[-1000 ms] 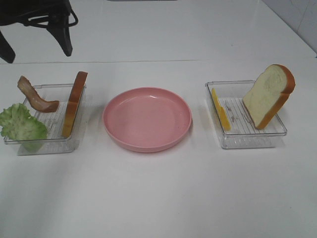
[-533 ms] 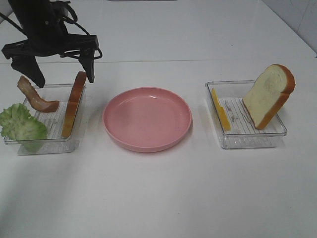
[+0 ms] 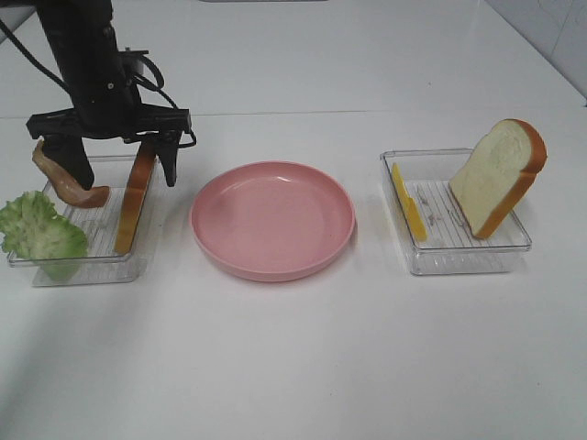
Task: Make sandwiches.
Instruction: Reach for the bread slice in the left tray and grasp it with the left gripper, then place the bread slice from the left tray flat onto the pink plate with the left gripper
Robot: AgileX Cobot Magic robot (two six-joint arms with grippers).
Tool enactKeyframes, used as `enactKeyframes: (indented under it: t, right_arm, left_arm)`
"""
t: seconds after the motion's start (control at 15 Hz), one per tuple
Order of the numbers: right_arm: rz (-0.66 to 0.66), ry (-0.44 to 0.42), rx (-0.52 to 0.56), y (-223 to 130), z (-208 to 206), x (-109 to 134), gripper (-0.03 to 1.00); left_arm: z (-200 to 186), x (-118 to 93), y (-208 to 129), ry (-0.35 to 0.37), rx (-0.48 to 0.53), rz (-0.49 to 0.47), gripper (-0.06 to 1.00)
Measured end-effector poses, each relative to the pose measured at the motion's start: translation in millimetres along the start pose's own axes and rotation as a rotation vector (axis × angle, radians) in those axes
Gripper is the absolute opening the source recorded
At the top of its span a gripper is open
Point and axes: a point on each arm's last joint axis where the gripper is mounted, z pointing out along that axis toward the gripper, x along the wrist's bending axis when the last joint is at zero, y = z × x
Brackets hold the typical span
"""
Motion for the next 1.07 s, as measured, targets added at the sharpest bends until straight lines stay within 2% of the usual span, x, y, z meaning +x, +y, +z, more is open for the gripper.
enactKeyframes:
  t: [0.07,0.13,0.2,0.27,0.33,0.6,0.8,1.07]
  right_arm:
    - [0.000,0.000,0.000,0.0,0.0,0.0,0.85]
    - [0.000,0.000,0.000,0.0,0.0,0.0,0.85]
    - [0.000,0.000,0.000,0.0,0.0,0.0,0.85]
    - [0.000,0.000,0.000,0.0,0.0,0.0,0.85]
    - [0.000,0.000,0.000,0.0,0.0,0.0,0.85]
    - [0.000,0.000,0.000,0.0,0.0,0.0,0.85]
    - [0.000,0.000,0.000,0.0,0.0,0.0,0.85]
    - [0.000,0.000,0.000,0.0,0.0,0.0,0.85]
  left_arm:
    - [2.3,0.1,0.2,0.002,0.005,0.000,0.79]
    - [2.3,0.1,0.2,0.003,0.004,0.000,0.64]
    - [2.7,0.5,0.4,0.006,0.004,0.001,0.39]
    - [3.1,1.5,0.6,0.018,0.002,0.006,0.22]
    - [3.1,2.2,0.5,0.025,0.004,0.008,0.19]
    - [-5.3,0.9,1.9,0.015,-0.018,0.008,0.19]
    - [-54.5,-1.5,5.5,-0.016,-0.152,0.007,0.19]
    - [-135.4,0.7,-16.1,-0.086,-0.322,0.002,0.19]
